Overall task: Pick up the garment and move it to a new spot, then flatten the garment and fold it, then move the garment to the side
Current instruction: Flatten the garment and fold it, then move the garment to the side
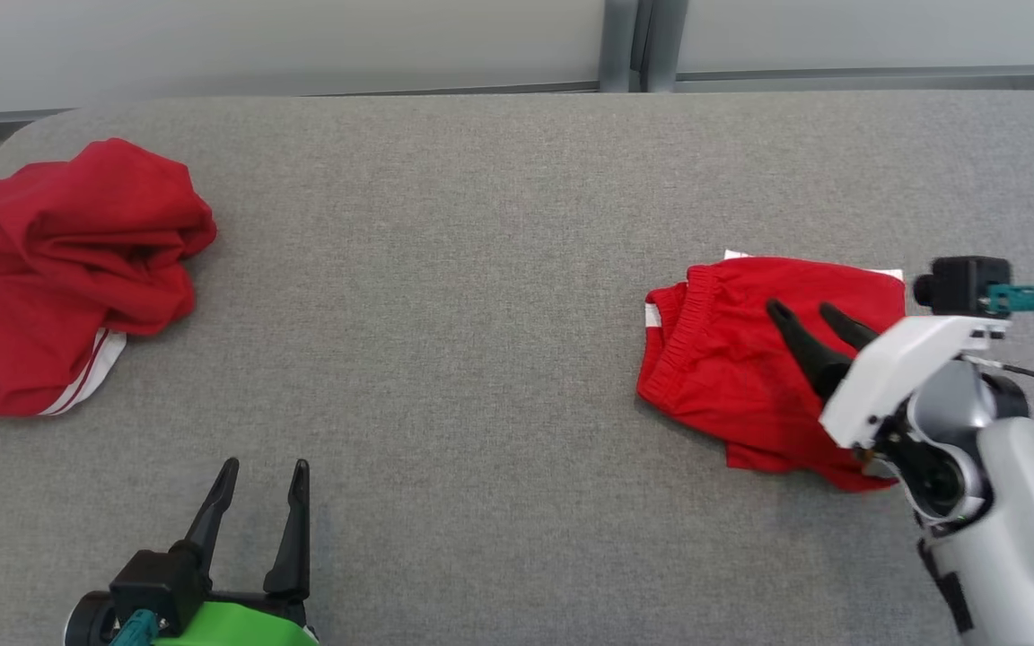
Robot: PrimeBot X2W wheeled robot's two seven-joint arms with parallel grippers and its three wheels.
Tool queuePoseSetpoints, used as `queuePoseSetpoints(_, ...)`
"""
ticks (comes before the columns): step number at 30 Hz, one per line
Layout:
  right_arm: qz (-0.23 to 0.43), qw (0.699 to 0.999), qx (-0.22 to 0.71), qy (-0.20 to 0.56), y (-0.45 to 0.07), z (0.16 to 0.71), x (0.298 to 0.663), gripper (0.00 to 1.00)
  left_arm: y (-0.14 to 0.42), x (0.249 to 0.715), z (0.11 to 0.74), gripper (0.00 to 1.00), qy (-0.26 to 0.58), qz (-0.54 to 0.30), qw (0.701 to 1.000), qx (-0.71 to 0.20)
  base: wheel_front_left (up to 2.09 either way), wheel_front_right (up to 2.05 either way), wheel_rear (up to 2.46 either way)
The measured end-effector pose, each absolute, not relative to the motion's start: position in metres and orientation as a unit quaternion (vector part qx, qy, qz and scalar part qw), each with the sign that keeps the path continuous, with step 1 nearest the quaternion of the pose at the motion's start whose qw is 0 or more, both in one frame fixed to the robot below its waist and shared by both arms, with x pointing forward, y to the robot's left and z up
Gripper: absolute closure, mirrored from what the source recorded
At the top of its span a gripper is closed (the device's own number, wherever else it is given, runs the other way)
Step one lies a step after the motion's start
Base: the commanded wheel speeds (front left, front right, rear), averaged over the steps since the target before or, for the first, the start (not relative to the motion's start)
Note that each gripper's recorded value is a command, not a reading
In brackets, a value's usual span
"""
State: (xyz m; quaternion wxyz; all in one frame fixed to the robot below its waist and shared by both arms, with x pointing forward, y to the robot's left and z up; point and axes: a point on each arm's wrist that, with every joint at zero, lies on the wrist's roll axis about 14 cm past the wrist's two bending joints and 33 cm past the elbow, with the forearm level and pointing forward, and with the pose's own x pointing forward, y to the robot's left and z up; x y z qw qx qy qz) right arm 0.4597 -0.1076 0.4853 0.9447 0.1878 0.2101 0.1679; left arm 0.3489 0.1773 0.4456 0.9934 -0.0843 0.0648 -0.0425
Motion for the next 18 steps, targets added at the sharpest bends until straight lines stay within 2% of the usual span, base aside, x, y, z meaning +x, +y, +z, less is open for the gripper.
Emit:
queuePoseSetpoints(7, 0.097, 0.940, 0.160, 0.284, -0.178, 0.452, 0.439, 0.00, 0.176, 0.352, 0.444, 0.00, 0.068, -0.045, 0.993, -0.083, 0.00, 0.00, 0.00)
queuePoseSetpoints(18, 0.041, 0.909, 0.196, 0.365, -0.200, 0.409, 0.428, 0.00, 0.179, 0.354, 0.441, 0.00, 0.071, -0.040, 0.993, -0.079, 0.00, 0.00, 0.00)
